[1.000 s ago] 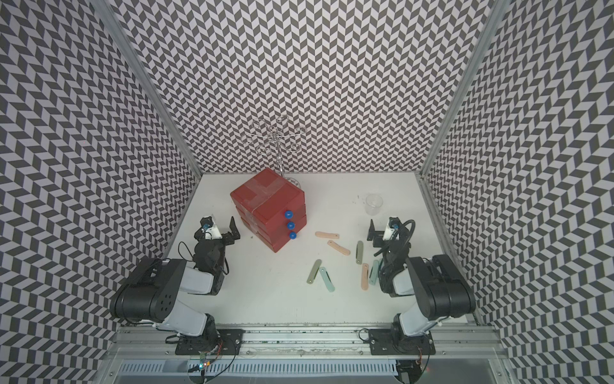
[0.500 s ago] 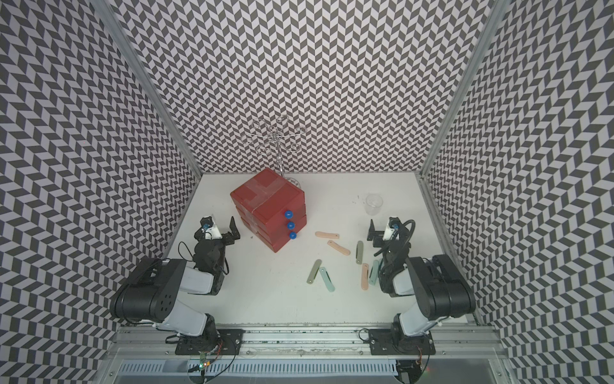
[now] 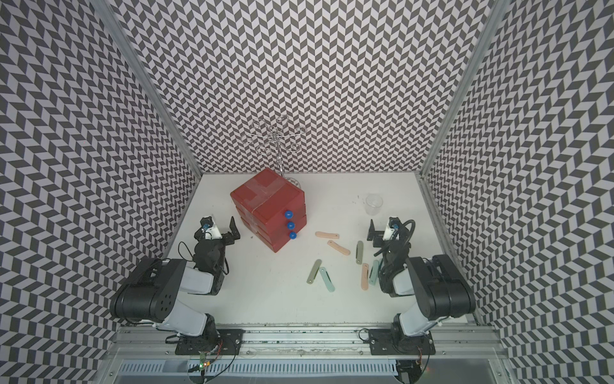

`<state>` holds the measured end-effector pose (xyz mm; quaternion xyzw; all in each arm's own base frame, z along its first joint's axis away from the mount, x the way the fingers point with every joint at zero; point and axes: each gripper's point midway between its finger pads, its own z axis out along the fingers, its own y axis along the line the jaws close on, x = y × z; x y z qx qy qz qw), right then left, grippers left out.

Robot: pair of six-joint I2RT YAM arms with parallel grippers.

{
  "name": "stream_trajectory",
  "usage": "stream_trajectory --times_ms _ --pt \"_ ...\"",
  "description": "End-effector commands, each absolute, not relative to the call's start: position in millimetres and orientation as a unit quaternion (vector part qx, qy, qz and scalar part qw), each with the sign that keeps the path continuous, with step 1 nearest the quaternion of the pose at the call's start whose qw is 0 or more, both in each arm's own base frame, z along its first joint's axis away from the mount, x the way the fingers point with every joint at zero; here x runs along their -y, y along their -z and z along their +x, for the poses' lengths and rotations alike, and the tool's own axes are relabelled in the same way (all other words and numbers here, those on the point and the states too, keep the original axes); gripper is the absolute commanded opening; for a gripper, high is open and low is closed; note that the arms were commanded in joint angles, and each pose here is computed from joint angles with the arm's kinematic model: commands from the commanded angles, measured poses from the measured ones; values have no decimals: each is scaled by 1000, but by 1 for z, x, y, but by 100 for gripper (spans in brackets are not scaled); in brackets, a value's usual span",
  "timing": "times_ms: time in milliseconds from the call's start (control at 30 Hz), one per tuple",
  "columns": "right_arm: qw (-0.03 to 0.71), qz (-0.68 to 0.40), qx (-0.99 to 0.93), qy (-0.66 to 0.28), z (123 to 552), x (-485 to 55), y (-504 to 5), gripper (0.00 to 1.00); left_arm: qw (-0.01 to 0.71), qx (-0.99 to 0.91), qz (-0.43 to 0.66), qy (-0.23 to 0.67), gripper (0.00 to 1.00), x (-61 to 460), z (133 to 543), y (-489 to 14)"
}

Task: Place the fruit knives into the drawer by color
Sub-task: Adjust the storage box at the center of the board.

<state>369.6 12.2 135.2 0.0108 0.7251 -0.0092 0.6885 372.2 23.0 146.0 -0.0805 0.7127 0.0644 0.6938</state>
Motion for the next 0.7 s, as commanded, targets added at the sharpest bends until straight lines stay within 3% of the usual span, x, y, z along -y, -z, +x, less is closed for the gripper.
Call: stream_trajectory --times_ms 0,667 --pt "712 10 -702 9 373 -12 -153 99 696 -711 -81 -59 100 -23 377 -148" --pt "710 11 -704 7 375 -11 -152 99 697 -710 -81 -59 100 -23 377 -149"
